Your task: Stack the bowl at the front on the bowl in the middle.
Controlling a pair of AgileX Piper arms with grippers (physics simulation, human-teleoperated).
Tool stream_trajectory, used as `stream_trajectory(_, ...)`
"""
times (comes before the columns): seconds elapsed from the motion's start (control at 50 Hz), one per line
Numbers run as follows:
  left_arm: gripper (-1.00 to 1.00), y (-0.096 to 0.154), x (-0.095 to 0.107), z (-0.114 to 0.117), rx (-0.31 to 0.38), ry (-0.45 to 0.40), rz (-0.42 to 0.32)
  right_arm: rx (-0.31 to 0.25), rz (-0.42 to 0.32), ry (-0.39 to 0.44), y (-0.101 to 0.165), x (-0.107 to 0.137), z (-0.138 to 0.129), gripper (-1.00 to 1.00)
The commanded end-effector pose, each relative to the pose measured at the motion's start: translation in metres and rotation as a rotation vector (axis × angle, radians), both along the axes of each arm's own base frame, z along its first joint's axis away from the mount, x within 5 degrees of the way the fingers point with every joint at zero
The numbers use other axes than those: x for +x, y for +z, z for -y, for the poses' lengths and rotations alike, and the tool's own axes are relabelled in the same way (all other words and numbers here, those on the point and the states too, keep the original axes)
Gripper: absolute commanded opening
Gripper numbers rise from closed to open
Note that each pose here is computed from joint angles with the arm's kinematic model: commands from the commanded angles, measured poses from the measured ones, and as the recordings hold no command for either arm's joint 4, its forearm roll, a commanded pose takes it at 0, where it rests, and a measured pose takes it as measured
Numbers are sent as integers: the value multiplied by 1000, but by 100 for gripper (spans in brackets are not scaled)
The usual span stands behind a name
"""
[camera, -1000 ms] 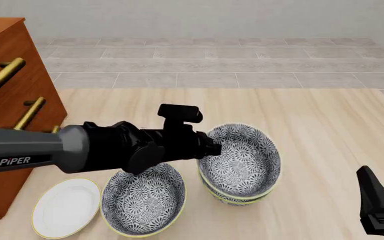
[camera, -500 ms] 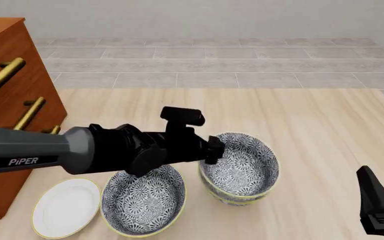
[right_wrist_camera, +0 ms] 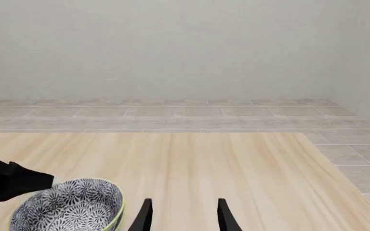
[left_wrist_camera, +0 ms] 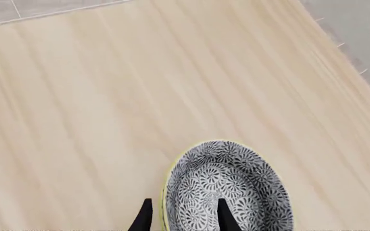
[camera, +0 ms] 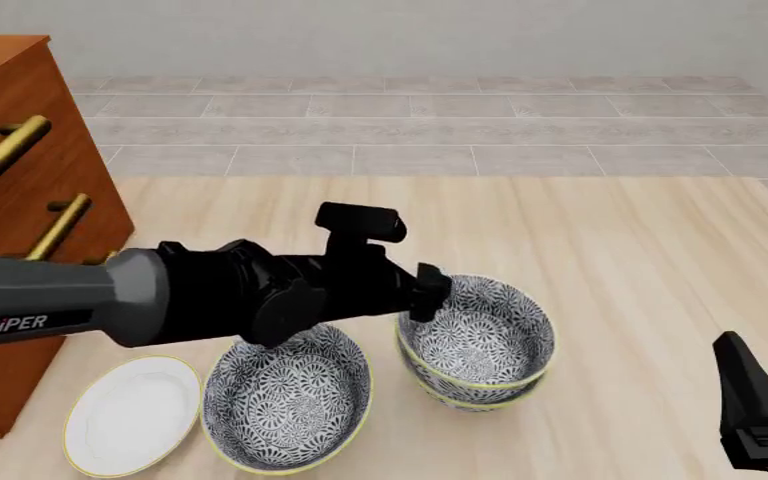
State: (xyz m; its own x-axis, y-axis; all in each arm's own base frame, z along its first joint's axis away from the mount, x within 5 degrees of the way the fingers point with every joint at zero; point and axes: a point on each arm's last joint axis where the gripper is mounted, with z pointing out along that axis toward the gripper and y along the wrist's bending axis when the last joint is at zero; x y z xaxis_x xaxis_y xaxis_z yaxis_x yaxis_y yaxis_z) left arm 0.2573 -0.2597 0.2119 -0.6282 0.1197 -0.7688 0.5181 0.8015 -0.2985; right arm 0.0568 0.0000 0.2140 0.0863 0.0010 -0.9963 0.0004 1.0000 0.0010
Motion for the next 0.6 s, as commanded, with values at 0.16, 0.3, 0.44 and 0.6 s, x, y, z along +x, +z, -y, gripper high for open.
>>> stream_trajectory(0.16, 100, 27, -8, -18, -2, -1, 46, -1, -1, 1, 0, 0, 0, 100)
stream_trajectory(0.3, 100, 45, -19, -40, -3, 8, 85, -1, -1, 1, 0, 0, 0, 100)
stream_trajectory(0.44, 100, 59, -28, -66, 4, 27, 141, -1, -1, 0, 0, 0, 0, 100)
stream_trajectory(0.6, 100, 75, -42, -90, 2, 47, 189, -1, -1, 1, 0, 0, 0, 100)
